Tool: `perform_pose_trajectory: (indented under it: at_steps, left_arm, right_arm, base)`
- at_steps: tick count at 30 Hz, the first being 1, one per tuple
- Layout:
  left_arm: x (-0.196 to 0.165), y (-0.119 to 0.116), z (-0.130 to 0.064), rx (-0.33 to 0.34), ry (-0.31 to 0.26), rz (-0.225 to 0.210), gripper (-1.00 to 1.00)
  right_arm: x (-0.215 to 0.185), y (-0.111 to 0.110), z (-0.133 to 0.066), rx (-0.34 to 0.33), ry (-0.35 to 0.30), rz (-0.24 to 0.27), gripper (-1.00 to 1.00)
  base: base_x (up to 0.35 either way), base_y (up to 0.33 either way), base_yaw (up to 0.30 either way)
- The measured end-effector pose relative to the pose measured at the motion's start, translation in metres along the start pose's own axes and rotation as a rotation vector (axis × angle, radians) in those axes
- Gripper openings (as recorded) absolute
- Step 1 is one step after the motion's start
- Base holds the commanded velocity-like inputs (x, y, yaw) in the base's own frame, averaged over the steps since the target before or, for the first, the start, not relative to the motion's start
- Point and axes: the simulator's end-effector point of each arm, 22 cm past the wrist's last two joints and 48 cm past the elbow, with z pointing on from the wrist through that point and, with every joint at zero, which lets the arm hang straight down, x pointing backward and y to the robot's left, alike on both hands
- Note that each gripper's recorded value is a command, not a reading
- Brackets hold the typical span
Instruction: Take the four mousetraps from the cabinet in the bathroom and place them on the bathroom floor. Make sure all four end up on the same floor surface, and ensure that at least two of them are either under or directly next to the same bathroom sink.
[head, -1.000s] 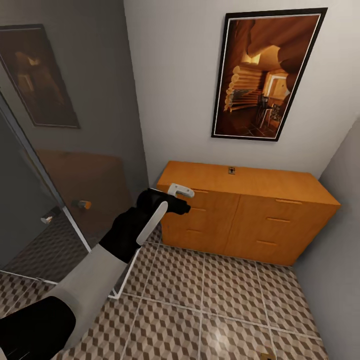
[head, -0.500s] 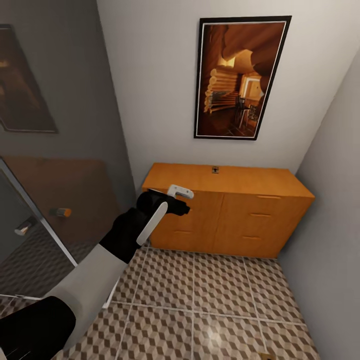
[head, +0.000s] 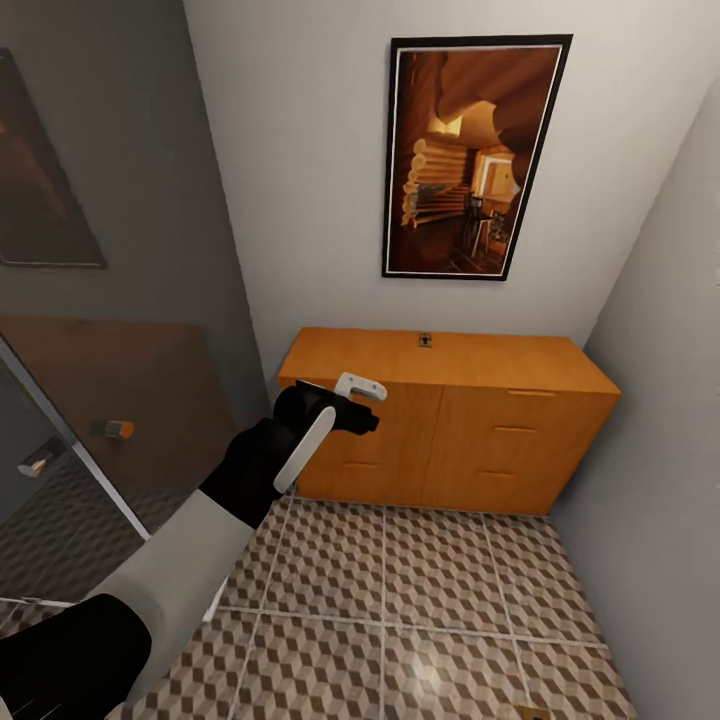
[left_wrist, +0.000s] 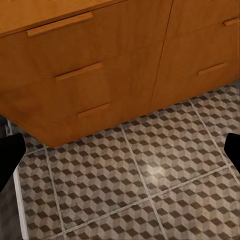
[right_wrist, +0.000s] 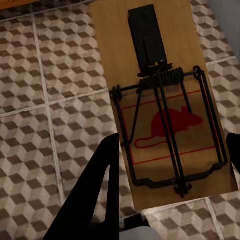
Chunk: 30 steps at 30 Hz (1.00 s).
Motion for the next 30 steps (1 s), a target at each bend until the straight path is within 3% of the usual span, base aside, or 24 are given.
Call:
perform_pose_trajectory:
  at_steps: [7,22,25,30]
  left_arm:
    - [0.002,0.001,0.000,-0.004,0.007,0.000,1.00]
    - [0.006,0.002,0.002,-0.006,0.017,-0.002,1.00]
    - [0.005,0.001,0.002,-0.005,0.017,-0.002,1.00]
    - [0.005,0.001,0.002,-0.004,0.016,-0.002,1.00]
  right_arm:
    - [-0.002,0.002,0.000,-0.003,-0.005,0.002,-1.00]
    - [-0.002,0.000,-0.002,-0.008,-0.012,-0.005,-1.00]
    - [0.006,-0.007,-0.014,0.001,-0.032,-0.011,-1.00]
    - [0.015,-0.017,-0.051,-0.008,-0.143,-0.049,-1.00]
  base:
    - [0.269,0.000,-0.184]
    - [0.328,0.000,-0.012]
    - [0.329,0.000,0.000]
    - [0.329,-0.070,0.000]
